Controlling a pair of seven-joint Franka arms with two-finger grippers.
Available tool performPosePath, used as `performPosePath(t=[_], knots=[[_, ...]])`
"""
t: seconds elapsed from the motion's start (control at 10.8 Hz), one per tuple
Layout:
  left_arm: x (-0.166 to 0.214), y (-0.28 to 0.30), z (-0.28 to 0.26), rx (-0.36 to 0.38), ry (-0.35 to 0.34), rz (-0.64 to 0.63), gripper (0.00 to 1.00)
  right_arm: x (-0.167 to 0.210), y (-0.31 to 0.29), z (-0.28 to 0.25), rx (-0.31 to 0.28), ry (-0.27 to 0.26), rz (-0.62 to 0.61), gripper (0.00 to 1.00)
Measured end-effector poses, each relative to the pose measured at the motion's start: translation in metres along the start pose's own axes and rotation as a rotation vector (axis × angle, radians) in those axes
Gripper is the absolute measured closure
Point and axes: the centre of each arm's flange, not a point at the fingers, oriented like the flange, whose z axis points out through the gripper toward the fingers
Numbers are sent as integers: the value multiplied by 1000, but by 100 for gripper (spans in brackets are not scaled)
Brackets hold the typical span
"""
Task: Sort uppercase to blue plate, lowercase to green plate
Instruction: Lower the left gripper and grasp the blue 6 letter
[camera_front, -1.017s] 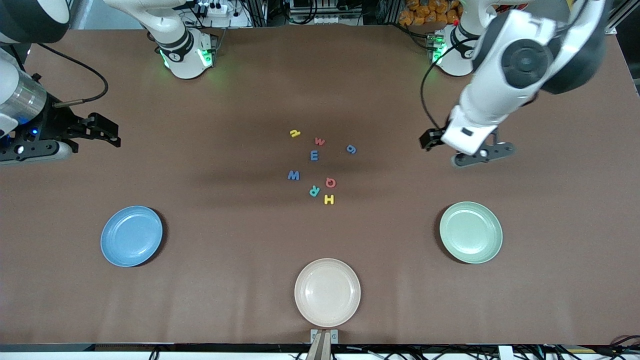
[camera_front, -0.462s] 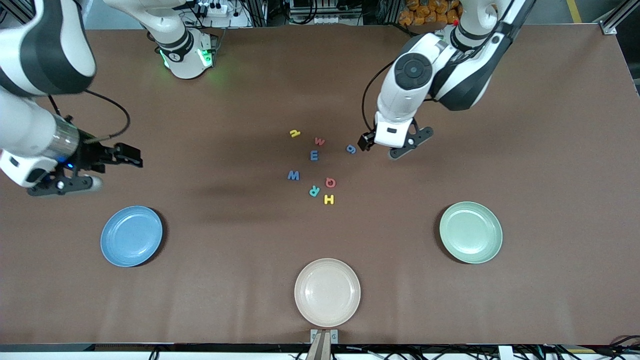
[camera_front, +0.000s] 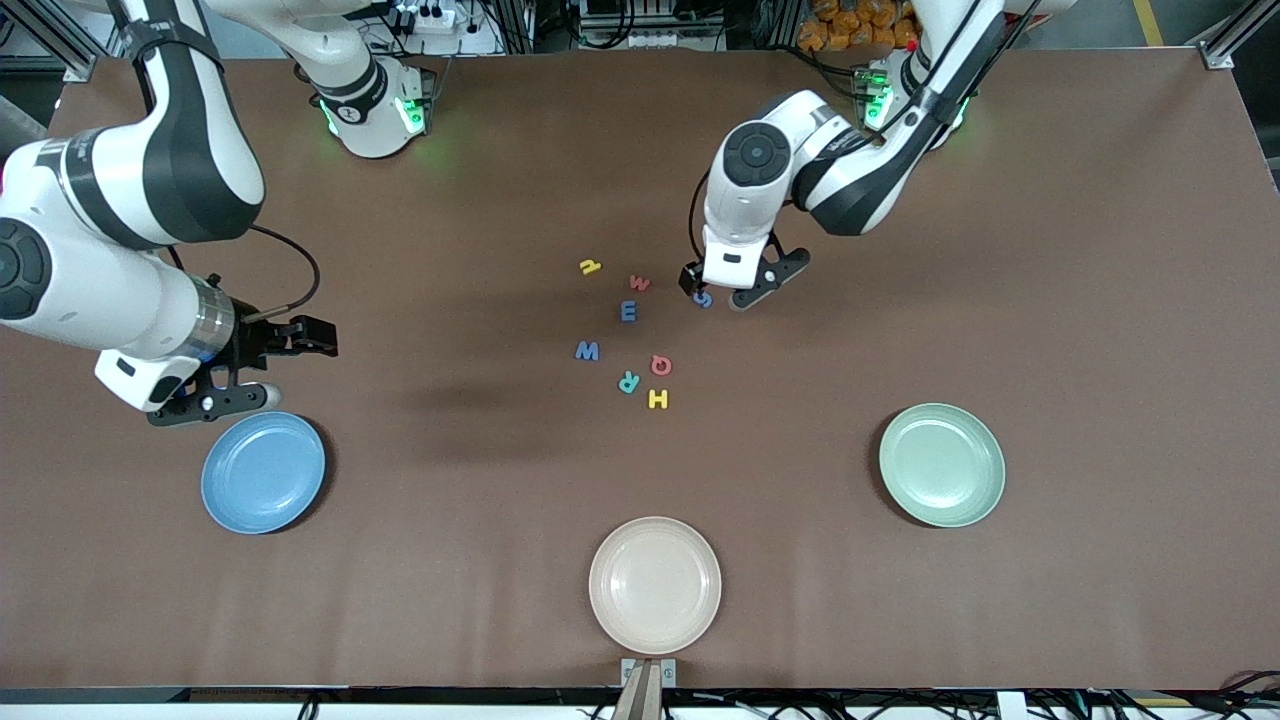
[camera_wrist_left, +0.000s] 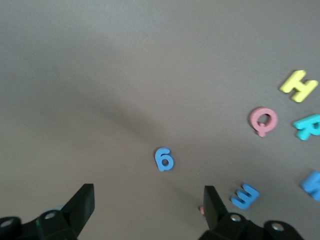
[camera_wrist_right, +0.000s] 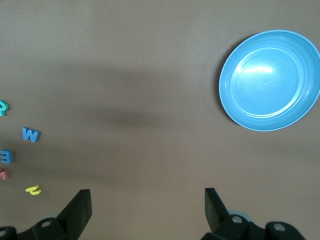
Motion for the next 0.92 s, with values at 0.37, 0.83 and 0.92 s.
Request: performPosePath(t=[0.37, 0.83, 0.92], knots=[[-13, 12, 67, -25, 31, -57, 9, 9, 3, 24, 2, -39, 3, 0], [-27, 0, 97, -55, 86, -48, 24, 23, -8, 53, 1, -47, -9, 0], [-30, -5, 102, -67, 95, -49, 26, 30, -15, 60, -1, -29, -10, 0]])
